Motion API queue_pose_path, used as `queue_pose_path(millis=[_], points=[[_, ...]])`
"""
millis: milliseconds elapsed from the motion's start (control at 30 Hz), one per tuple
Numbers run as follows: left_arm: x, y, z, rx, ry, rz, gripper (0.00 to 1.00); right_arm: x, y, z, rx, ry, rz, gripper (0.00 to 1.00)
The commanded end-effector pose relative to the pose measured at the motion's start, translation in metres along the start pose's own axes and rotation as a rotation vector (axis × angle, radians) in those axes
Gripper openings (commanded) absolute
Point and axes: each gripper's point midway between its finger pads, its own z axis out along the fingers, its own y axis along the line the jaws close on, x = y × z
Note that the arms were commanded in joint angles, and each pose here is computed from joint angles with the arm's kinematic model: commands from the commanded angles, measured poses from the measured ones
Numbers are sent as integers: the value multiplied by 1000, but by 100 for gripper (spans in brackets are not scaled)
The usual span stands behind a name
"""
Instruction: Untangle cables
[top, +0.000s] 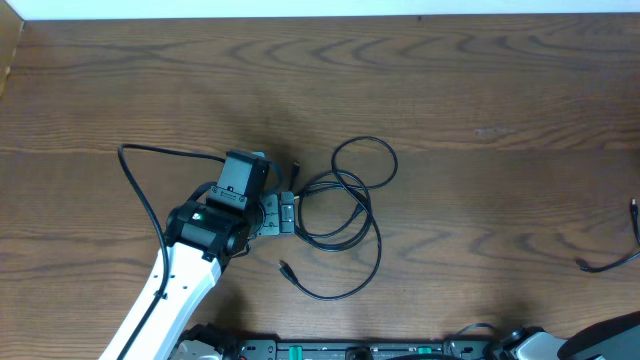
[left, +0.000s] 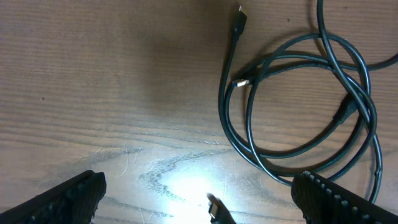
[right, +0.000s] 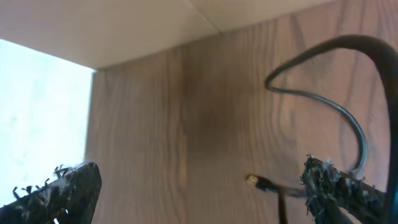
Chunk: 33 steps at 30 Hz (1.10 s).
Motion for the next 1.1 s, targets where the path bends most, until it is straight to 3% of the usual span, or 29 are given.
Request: queue_pose_path(millis=[0,233,367,667,900,1067], points=[[-8,1,-7,-4,-30,-10,100,0,-4,-5,19,7,-24,99],[-8,1,-7,-3,-31,-10,100,13,-72,-9,348,17,-25,99],[-8,1,-7,-3,-31,-10,100,27,-82,-10,393,70,-7,99],[-8,1,-7,-3,-31,-10,100,70,-45,1,238,249,-48,99],[-8,1,-7,-4,-30,-10,100,156,26,-19,-137,588,-319,99],[-8,1,-7,-3,-31,-10,100,218,48,-34,-228,703,-519,99]])
